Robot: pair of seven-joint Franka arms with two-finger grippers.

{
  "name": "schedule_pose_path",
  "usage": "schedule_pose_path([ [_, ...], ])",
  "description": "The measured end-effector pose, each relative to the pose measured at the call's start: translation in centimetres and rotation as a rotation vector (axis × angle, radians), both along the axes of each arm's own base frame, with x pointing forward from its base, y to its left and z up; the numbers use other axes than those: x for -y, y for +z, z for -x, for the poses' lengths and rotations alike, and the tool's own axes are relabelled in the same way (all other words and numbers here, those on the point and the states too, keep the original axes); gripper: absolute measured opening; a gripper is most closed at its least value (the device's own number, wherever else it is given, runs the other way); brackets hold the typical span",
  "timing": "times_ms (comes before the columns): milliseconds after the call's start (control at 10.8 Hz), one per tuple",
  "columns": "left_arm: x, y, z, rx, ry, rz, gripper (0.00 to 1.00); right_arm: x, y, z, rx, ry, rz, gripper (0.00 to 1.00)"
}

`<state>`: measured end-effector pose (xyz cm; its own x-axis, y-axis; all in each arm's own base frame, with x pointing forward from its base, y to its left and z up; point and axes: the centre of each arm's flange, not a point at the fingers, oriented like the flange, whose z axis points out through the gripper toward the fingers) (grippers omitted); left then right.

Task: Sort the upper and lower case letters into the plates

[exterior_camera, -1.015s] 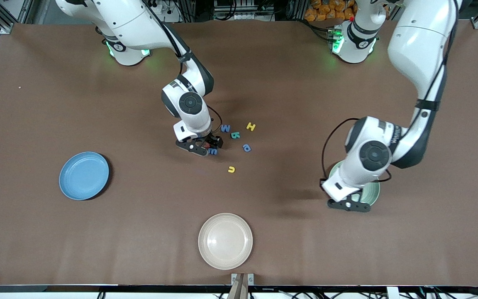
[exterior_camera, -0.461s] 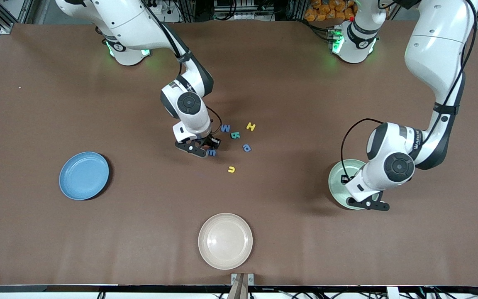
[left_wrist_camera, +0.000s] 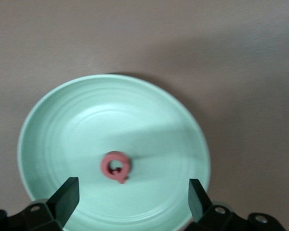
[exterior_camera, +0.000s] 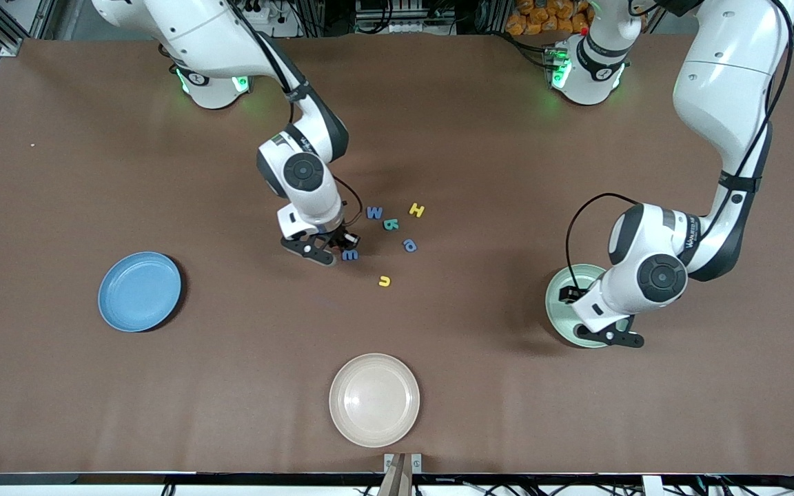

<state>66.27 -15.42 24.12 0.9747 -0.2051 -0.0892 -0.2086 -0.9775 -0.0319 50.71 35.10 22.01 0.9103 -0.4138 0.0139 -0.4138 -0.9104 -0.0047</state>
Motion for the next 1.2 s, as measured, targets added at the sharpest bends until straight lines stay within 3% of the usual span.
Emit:
schedule_pose_path([
  [277, 6.9, 1.6, 1.3, 0.022, 0.021, 0.04, 1.0, 9.3, 3.7, -4.0, -0.085, 0.014, 0.05, 0.27],
  [461, 13.2, 1.6, 3.7, 0.024, 0.076, 0.036, 1.0, 18.3, 4.0, -6.6, -0.145, 0.052, 0.056, 0.27],
  [646, 19.4, 1.1, 7.0, 0.02, 0.151, 0.023, 1.0, 26.8, 3.9, -8.3, -0.159, 0.066, 0.067, 0.27],
  [923, 26.9, -0.8, 11.9, 0.022, 0.25, 0.023, 1.0, 35.2, 4.3, -9.2, -0.159, 0.142, 0.137, 0.28],
  [1200, 31.8, -3.6, 15.4, 0.033, 0.351, 0.06, 1.0, 39.0, 8.5, -10.9, -0.208, 0.202, 0.135, 0.65],
])
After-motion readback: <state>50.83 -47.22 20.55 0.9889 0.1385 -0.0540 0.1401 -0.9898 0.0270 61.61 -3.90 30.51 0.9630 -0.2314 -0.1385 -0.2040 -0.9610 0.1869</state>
